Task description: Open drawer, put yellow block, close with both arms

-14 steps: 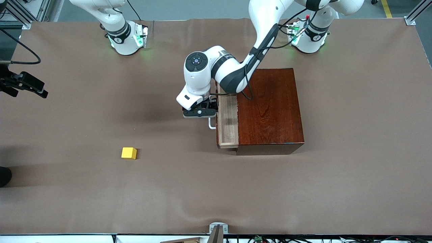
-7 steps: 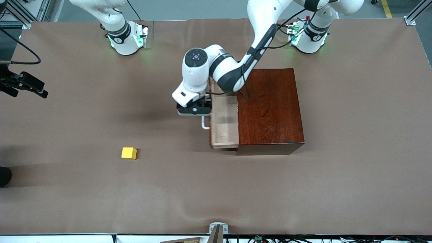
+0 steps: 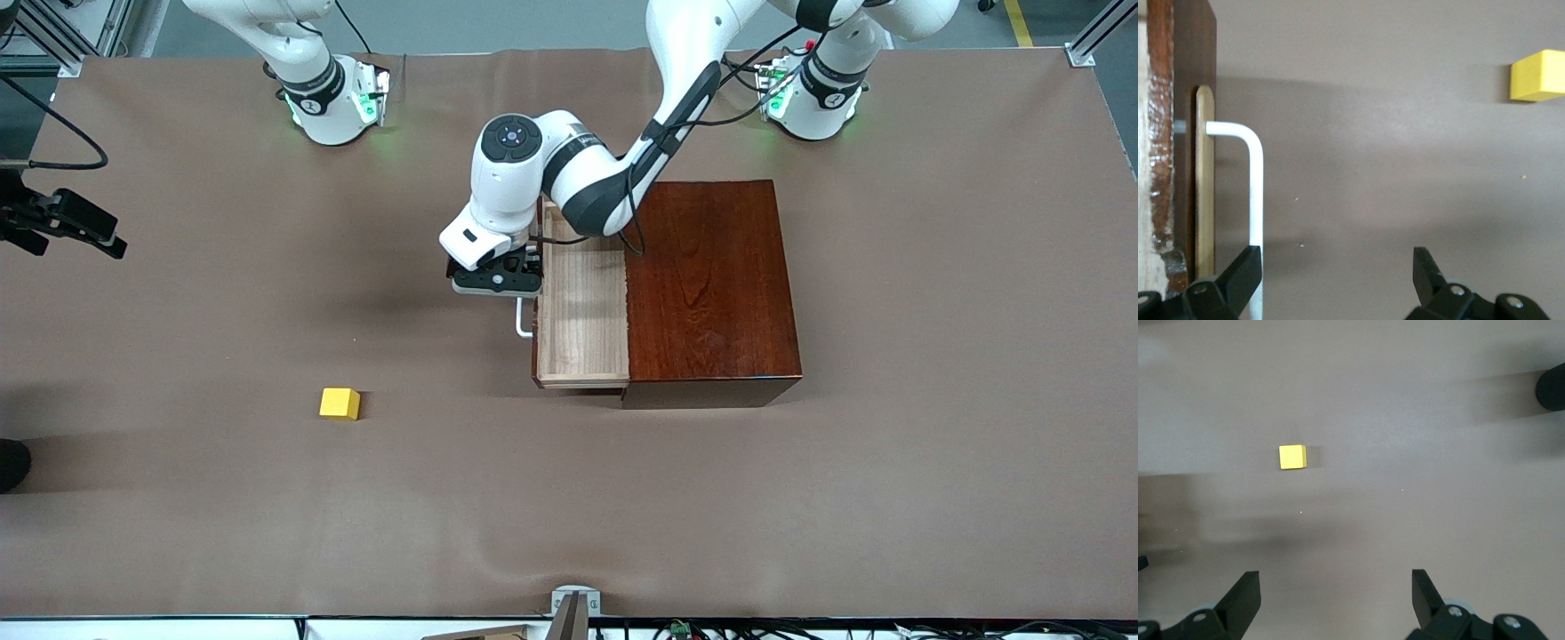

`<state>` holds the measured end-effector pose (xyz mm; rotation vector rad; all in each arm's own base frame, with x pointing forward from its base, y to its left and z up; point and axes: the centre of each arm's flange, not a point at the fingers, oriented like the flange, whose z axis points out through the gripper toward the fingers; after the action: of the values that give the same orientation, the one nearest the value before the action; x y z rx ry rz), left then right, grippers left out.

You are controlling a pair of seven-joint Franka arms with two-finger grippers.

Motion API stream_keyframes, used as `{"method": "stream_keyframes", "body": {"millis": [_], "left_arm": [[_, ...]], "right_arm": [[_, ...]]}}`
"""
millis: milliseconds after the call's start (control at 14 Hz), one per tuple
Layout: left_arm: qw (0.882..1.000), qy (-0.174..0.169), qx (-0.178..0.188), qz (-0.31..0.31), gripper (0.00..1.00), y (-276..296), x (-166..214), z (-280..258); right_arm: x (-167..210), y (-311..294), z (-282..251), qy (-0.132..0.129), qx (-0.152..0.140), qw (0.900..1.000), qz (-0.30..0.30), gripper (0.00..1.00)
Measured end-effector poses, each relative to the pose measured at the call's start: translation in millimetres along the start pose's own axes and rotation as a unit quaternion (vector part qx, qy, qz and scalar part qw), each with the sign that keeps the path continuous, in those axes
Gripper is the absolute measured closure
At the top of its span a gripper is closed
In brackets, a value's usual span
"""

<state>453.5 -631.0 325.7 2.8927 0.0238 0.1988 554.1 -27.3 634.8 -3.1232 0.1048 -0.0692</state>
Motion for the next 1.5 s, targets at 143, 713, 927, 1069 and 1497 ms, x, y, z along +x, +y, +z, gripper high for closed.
{"method": "stream_keyframes", "body": {"millis": [143,713,927,1069,1497], "left_arm": [[1.0,0.01,-0.012,-0.002,0.0,4,7,-18],[0.996,0.043,-0.014,-0.074,0.0,-59,103,-96],[0.991,0.045,0.006,-0.125,0.0,-119,157,-116],[0.987,0.048,0.013,-0.152,0.0,-152,182,-134],[0.969,0.053,0.04,-0.237,0.0,-271,249,-185]], "right_arm": [[0,0,0,0.0,0.0,1.0,0.0,0.0],[0,0,1,-0.001,0.0,1.0,0.0,0.0],[3,-14,7,-0.007,0.0,1.0,-0.013,0.0],[5,-40,17,-0.014,0.001,0.999,-0.033,0.0],[17,-123,54,-0.018,0.002,0.999,-0.035,0.0]]}}
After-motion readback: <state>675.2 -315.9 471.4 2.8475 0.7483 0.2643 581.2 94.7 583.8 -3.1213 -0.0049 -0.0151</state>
